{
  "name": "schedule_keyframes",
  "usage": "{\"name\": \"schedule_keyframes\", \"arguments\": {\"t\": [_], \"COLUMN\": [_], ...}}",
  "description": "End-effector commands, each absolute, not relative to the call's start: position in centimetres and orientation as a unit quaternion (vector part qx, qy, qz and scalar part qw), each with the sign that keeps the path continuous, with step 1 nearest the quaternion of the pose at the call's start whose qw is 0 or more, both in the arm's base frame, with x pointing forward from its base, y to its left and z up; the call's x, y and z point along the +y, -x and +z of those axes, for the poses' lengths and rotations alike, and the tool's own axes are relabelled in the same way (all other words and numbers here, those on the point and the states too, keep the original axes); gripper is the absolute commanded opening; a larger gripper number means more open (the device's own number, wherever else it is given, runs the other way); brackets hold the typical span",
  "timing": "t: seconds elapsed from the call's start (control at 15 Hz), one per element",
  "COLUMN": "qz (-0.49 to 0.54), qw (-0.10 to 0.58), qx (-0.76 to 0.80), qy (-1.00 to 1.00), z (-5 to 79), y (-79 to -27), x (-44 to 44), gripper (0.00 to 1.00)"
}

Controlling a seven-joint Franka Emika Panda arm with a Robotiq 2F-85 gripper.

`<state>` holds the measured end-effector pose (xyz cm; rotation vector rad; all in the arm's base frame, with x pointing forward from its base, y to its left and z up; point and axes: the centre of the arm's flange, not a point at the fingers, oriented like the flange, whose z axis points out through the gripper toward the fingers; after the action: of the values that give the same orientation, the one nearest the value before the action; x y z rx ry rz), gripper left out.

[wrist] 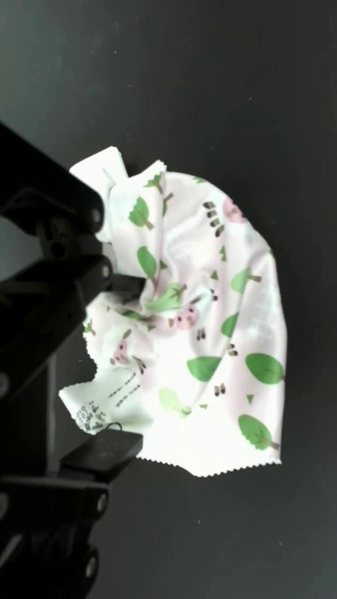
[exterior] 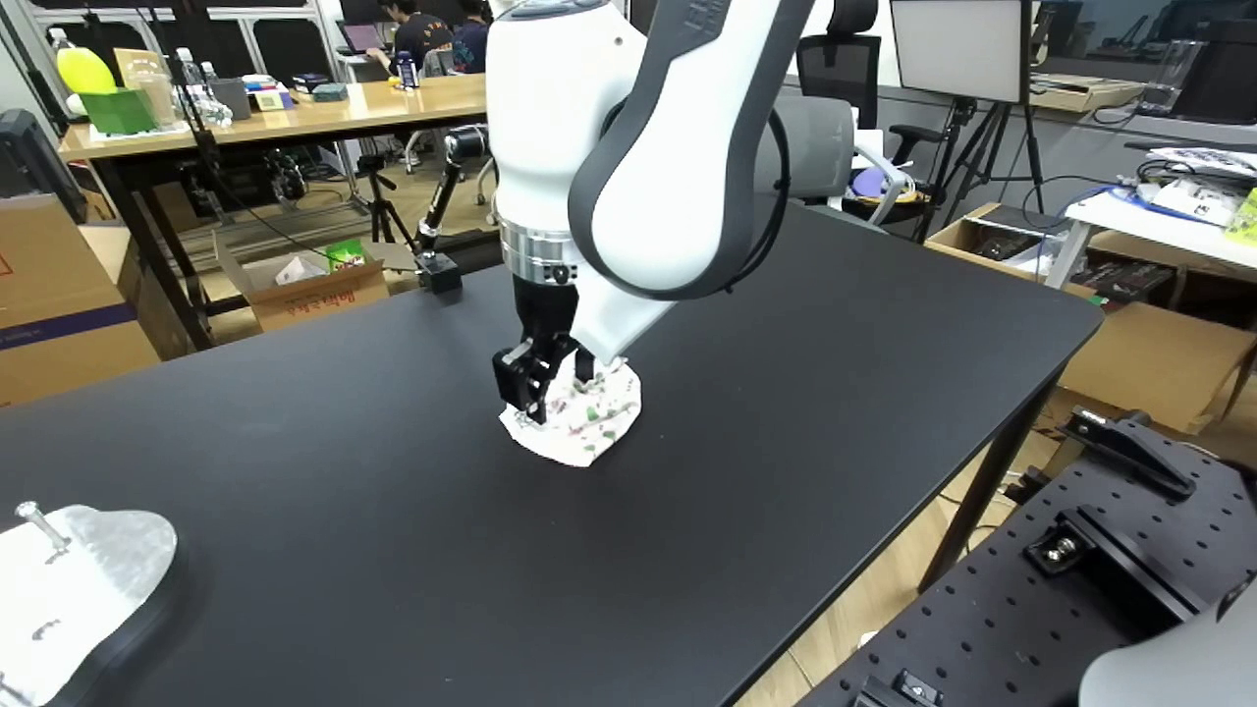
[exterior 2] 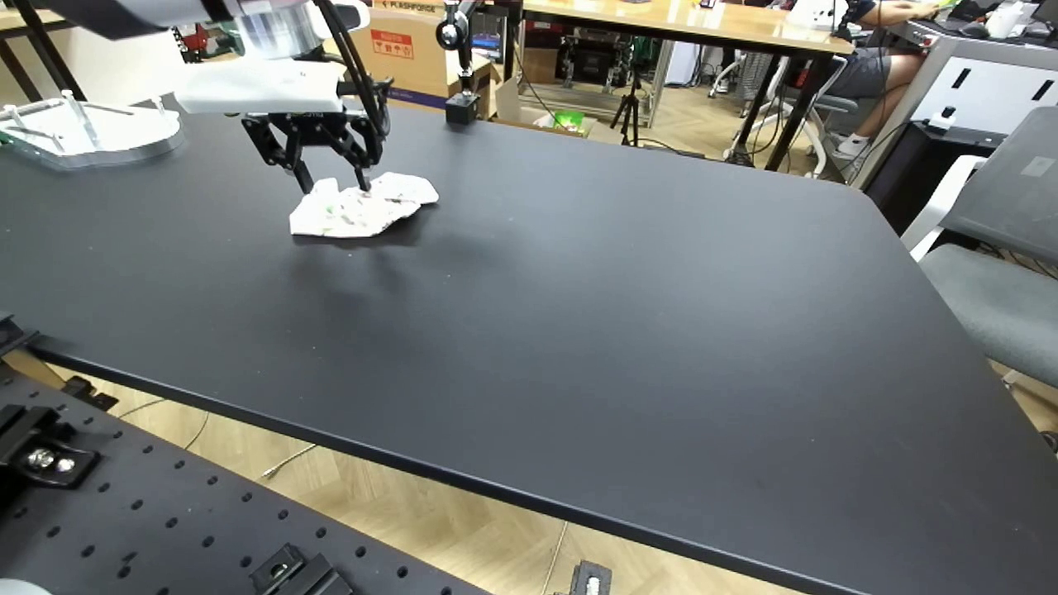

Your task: Hang the cloth on the stand

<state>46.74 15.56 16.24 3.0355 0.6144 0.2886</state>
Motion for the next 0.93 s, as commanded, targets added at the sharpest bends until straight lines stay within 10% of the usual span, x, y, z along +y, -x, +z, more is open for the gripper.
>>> {"name": "schedule_keyframes", "arguments": {"t": [0.0, 0.4, 0.87], "qz": [0.104, 0.109, 0.107], "qw": [0.009, 0.016, 0.023], "qx": [0.183, 0.159, 0.134], "qy": [-0.977, -0.981, -0.985], "z": [17.2, 18.4, 19.0], "y": [-47.4, -47.2, -46.8], "x": [14.7, 12.8, 10.7], "gripper": [0.46, 0.04, 0.00]}}
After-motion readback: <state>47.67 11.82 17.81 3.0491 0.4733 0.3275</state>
